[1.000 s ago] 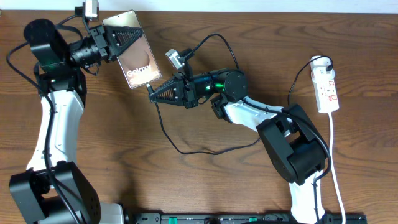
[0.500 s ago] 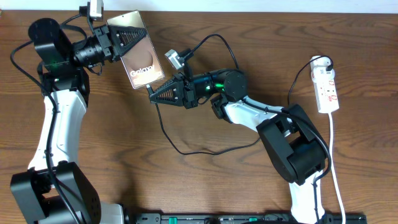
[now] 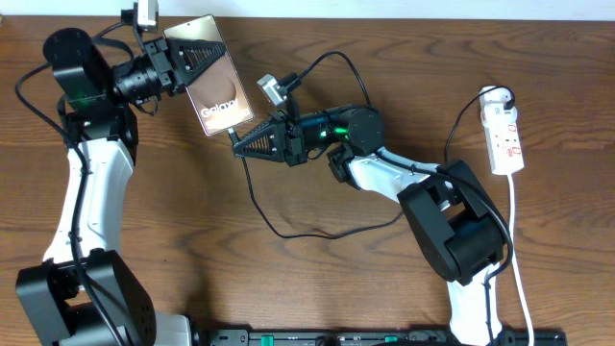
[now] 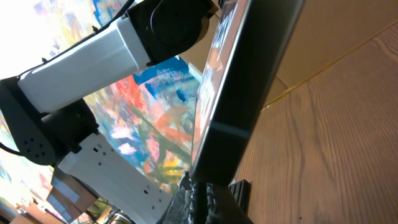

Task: Plug charger to phone and switch on socket
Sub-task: 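Lift the plug with the right gripper toward the phone's bottom port, then push the plug into the phone's port held by the left gripper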

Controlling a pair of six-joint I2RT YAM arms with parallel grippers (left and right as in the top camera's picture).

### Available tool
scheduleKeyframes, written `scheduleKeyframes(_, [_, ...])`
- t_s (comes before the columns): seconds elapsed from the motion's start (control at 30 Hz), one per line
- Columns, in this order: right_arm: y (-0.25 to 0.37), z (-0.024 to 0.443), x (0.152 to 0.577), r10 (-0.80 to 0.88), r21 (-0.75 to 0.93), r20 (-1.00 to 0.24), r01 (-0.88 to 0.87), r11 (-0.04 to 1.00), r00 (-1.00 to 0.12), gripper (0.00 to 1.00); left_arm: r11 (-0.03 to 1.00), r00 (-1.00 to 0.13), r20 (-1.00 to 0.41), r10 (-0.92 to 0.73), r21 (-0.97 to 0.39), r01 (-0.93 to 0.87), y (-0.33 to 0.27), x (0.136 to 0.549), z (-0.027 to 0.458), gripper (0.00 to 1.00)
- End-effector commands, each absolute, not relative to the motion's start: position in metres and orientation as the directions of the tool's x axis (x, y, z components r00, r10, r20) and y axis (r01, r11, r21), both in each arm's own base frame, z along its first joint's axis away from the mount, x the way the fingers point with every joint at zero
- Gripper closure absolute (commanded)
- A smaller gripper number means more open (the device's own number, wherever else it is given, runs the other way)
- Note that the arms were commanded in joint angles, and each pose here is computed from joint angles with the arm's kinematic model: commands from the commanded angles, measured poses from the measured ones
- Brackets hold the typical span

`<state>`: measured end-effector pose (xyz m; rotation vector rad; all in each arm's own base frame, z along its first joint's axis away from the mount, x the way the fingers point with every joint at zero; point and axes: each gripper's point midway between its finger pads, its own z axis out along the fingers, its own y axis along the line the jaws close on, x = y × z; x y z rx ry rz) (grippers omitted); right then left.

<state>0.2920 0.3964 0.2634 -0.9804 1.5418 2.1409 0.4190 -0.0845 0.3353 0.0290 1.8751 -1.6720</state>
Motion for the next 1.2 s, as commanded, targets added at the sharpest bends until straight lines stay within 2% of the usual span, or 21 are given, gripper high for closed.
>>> scheduleKeyframes(0.0, [0.395,0.272,0.303,-0.089,0.695,-0.691,-0.626,-0.354,-0.717,0.99,0.188,-0.813,-0.455,-0.364,-0.890,0.415,-0.085,0.412,0.343,0.92])
scheduleKeyframes(0.8, [0.391,0.272,0.309,-0.078,0.697,-0.689,-0.629,-0.344,-0.721,0.99,0.191,-0.808,-0.464,-0.362,-0.886,0.423,-0.085,0.411,0.343,0.93])
scheduleKeyframes(1.17, [0.392,0.276,0.314,-0.051,0.726,-0.650,-0.600,-0.337,-0.758,0.99,0.217,-0.775,-0.531,-0.343,-0.847,0.485,-0.086,0.411,0.342,0.93])
